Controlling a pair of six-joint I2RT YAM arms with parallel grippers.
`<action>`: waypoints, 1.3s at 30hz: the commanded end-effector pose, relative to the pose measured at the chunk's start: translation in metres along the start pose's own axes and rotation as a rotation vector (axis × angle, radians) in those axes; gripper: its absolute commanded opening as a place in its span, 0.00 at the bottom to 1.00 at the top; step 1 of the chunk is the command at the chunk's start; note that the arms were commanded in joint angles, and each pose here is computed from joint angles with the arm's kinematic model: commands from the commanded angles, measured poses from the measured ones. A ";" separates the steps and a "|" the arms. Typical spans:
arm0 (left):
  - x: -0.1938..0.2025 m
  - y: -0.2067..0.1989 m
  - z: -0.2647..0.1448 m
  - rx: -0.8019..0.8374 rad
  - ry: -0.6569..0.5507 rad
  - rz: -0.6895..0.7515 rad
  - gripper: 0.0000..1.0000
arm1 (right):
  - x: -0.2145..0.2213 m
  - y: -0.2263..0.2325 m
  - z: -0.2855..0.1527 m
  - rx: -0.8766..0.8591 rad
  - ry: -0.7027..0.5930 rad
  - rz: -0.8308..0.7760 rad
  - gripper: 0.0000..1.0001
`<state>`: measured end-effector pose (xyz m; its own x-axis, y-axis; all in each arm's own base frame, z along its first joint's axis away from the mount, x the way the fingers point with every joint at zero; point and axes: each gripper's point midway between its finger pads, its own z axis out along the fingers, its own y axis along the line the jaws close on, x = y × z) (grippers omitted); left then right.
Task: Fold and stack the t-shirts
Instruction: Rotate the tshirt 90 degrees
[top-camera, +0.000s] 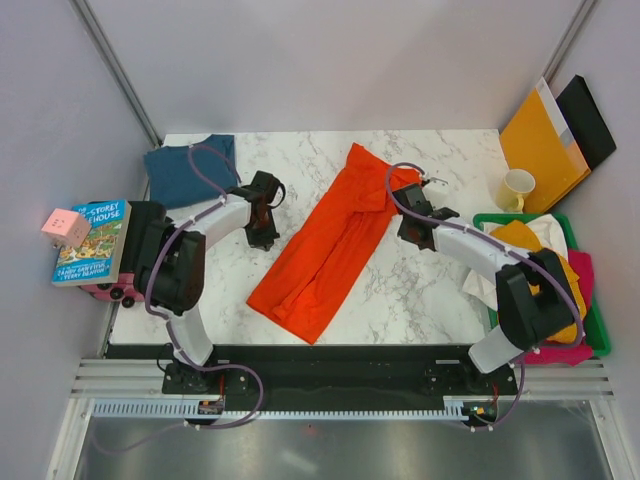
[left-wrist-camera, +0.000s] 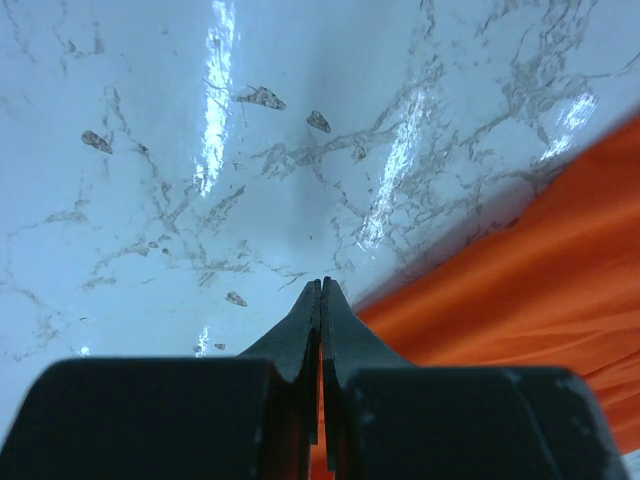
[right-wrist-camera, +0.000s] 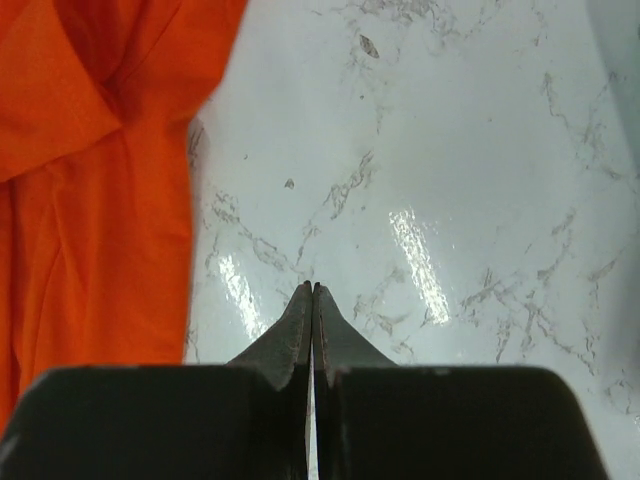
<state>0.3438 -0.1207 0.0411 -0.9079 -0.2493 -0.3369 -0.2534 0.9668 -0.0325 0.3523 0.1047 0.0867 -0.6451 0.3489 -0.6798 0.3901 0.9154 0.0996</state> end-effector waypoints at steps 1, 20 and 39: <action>0.030 0.005 0.014 -0.012 0.090 0.018 0.02 | -0.017 0.001 0.029 0.071 -0.027 0.036 0.00; 0.134 -0.012 0.002 0.049 0.282 0.186 0.02 | -0.041 0.074 0.160 0.053 0.129 -0.008 0.00; 0.168 -0.082 -0.033 0.160 0.248 0.359 0.02 | -0.080 0.139 0.160 -0.130 0.111 -0.059 0.01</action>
<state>0.2224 -0.2305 0.0127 -0.9794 0.1412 -0.1446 0.1495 0.9876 -0.0481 0.5785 0.1857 0.0263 -0.7256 0.3283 -0.6048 0.2548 0.9446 0.2070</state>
